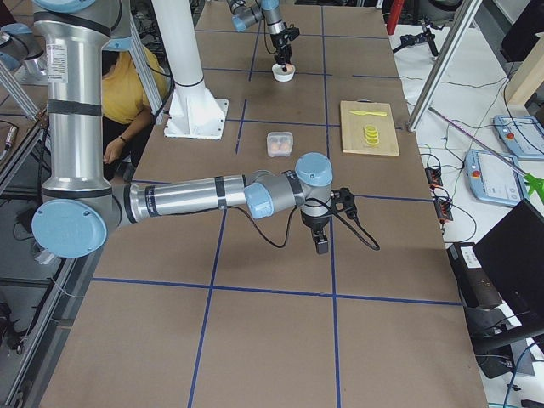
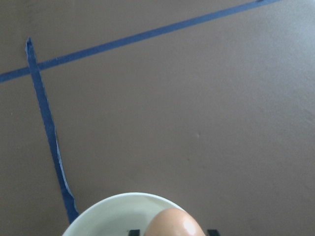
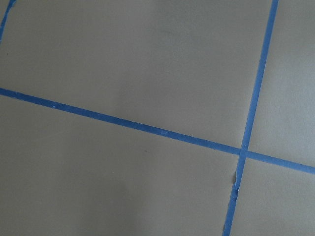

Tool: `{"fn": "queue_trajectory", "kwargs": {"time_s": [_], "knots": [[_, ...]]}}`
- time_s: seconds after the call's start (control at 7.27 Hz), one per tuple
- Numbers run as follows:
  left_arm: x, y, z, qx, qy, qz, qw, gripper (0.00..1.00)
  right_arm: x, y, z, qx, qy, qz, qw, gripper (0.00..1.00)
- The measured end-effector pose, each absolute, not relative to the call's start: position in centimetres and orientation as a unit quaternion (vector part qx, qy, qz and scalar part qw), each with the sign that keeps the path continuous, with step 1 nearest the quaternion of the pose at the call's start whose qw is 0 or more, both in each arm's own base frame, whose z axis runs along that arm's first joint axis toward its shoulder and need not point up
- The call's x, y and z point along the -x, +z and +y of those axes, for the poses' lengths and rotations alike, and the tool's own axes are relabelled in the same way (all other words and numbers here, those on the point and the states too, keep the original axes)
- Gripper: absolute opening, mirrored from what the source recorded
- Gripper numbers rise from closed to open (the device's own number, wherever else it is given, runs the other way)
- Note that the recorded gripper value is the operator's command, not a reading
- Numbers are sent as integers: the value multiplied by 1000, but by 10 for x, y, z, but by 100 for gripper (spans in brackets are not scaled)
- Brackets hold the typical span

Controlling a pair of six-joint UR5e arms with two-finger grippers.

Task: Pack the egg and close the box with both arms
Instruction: 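Lift the egg and carry it with the left gripper to the carton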

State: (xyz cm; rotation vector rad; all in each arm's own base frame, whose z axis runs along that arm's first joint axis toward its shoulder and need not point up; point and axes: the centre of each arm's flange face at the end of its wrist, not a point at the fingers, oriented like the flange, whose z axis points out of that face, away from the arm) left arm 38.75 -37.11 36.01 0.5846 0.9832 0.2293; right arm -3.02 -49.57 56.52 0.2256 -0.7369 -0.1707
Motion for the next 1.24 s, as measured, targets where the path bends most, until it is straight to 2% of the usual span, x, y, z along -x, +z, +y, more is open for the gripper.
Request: {"fn": "queue_trajectory", "kwargs": {"time_s": [0.41,0.96,1.24], "knots": [[-443,244,-398,-341,116,543,759,0,30,565,-496,-110,-83,-359,923,100],[-513,201,-380,-458,189,587,640,0,30,566,-496,-110,-83,-359,923,100],[-575,182,-366,-519,214,557,612,7,30,567,-496,-109,-83,-358,924,100]]}}
